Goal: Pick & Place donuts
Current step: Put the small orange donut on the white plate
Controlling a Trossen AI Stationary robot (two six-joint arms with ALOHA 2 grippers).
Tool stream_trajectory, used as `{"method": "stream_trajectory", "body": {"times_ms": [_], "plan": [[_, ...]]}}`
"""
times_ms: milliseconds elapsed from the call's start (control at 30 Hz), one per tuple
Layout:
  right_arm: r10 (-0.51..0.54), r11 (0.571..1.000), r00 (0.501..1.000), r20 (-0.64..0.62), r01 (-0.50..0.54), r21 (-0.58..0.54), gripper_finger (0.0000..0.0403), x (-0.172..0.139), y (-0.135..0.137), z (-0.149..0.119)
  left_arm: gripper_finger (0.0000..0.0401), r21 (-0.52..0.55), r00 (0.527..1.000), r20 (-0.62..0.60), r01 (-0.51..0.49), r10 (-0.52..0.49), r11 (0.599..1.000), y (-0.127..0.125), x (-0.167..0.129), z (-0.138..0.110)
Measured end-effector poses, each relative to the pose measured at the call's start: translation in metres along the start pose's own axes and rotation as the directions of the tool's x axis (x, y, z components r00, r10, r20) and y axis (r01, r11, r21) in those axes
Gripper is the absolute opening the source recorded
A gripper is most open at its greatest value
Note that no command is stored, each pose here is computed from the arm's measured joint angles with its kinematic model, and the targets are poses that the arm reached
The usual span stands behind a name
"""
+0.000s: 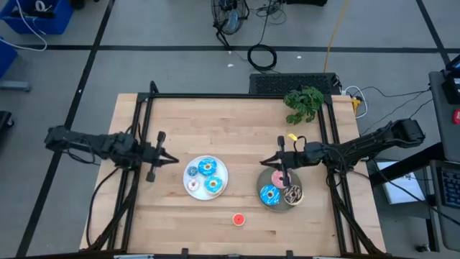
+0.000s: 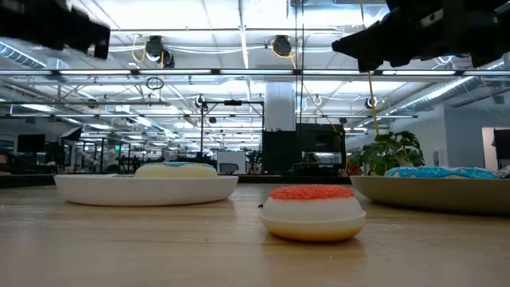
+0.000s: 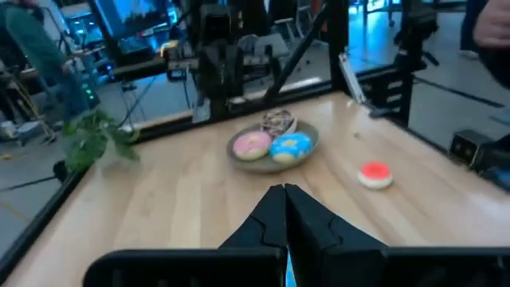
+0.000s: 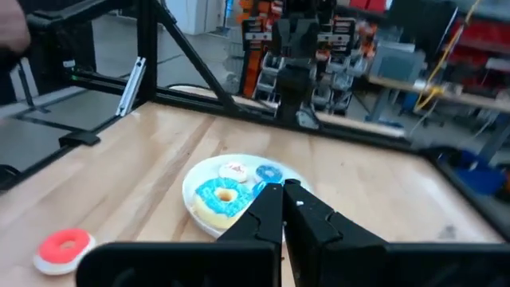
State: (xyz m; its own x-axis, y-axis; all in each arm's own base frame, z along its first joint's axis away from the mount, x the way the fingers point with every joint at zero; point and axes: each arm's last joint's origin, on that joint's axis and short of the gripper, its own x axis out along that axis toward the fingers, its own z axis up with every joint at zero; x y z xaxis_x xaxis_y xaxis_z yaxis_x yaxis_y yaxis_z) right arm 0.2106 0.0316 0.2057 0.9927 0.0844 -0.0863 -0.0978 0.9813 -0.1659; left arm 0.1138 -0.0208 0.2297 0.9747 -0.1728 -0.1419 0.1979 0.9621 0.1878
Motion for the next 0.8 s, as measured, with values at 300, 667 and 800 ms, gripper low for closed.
{"method": "stream_trajectory", "body": {"times_ms": [300, 667, 800], "plan": [[0.114, 0.989, 0.971, -0.212, -0.089, 0.122, 0.0, 0.028, 0.02, 0.031, 0.0007, -0.074, 0.99, 0.092, -0.104, 0.111, 0.992, -0.007, 0.01, -0.058], [0.003, 0.999, 0.893, -0.451, 0.012, 0.03, 0.0002, 0.114, 0.061, 0.092, 0.0018, -0.093, 0.985, 0.082, -0.143, 0.151, 0.985, -0.007, 0.01, -0.063], [0.015, 0.999, 0.814, -0.581, 0.015, 0.046, 0.0023, 0.144, 0.077, 0.094, 0.0019, -0.038, 0.984, 0.088, -0.149, 0.152, 0.988, -0.007, 0.01, -0.062]]}}
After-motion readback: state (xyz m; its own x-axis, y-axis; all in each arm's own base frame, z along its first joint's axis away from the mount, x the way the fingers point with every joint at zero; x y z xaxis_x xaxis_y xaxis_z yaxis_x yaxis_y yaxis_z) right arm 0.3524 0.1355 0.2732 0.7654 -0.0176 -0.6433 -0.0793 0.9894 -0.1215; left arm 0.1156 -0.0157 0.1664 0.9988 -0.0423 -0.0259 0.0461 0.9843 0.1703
